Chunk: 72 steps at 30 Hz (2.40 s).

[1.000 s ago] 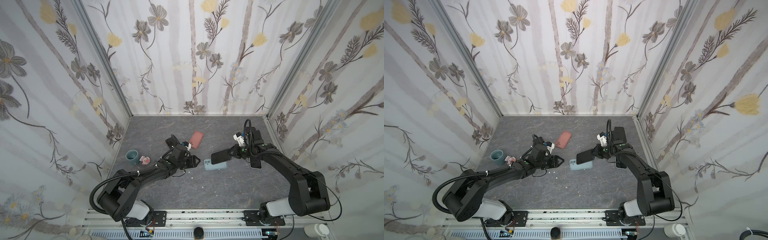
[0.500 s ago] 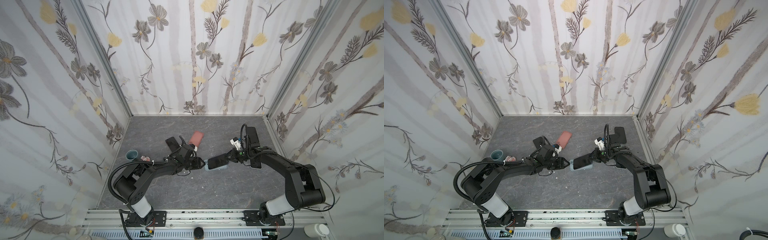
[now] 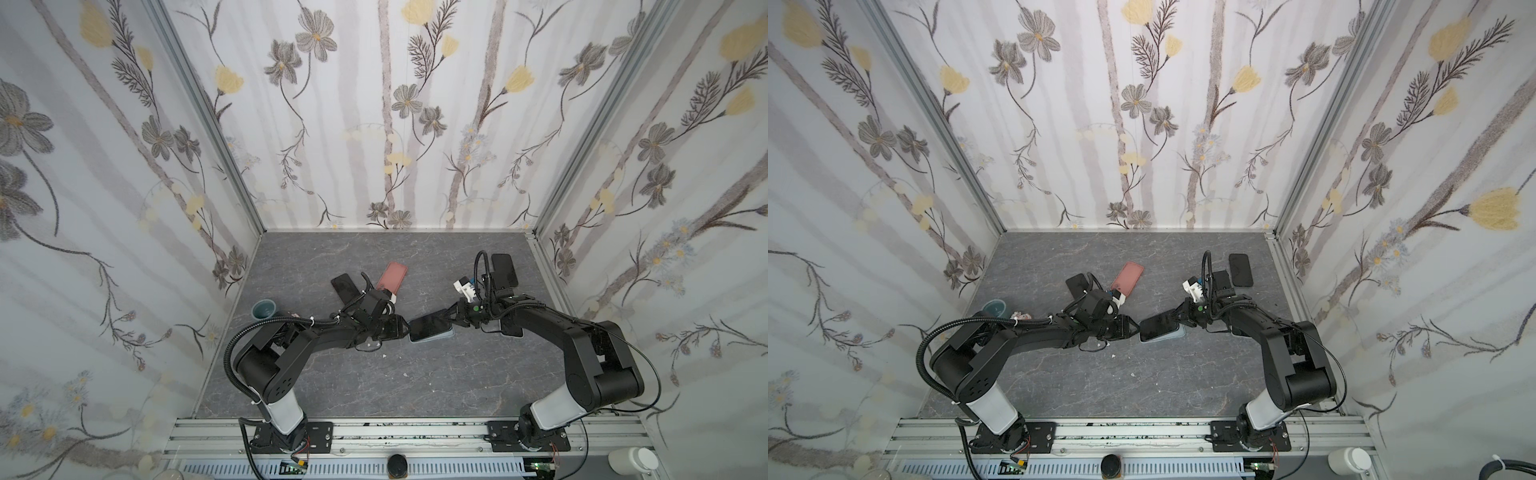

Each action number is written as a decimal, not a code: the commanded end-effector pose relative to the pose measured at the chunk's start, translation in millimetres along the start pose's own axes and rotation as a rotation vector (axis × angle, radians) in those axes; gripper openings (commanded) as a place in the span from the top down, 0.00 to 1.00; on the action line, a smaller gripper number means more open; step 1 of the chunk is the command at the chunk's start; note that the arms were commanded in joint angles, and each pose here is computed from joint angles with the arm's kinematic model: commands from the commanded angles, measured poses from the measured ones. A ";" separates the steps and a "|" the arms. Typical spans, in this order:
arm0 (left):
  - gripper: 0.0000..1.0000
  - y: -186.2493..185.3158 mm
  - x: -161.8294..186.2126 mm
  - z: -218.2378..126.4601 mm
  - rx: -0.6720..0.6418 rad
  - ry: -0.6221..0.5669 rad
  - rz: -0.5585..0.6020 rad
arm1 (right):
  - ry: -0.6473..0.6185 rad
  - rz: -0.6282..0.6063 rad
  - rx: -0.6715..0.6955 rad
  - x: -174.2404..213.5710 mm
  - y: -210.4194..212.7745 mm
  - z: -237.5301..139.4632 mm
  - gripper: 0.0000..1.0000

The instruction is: Put the phone into the phone case

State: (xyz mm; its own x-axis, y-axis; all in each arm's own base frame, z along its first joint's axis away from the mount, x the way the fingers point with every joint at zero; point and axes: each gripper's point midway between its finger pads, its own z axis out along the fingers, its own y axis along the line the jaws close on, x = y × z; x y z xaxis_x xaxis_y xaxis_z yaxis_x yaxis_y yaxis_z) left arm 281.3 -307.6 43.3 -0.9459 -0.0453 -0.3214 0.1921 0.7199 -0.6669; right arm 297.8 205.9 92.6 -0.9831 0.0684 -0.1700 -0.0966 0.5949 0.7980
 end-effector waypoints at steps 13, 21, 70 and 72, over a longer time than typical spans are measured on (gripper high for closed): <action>0.57 -4.0 -4.6 13.9 0.025 0.016 -0.002 | 0.044 0.042 0.014 6.8 -21.4 16.2 1.00; 0.57 -8.6 -4.1 15.0 0.036 0.018 0.011 | 0.013 0.047 -0.013 20.8 -16.5 8.6 1.00; 0.66 2.8 10.2 9.3 -0.056 0.015 0.028 | -0.110 0.008 0.389 8.2 -53.7 -24.5 0.56; 0.66 4.9 11.3 8.9 -0.072 0.015 0.037 | -0.106 0.007 0.404 11.3 -56.1 -26.6 0.58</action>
State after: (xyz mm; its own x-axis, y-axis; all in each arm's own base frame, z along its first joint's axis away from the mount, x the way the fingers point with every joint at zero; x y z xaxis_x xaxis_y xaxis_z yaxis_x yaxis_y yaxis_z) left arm 272.5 -314.2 31.5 -0.9494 -0.0226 -0.3132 0.1923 0.7467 -0.6367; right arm 295.0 162.0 66.5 -0.9552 0.1580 -0.2504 -0.0112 0.8259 0.5637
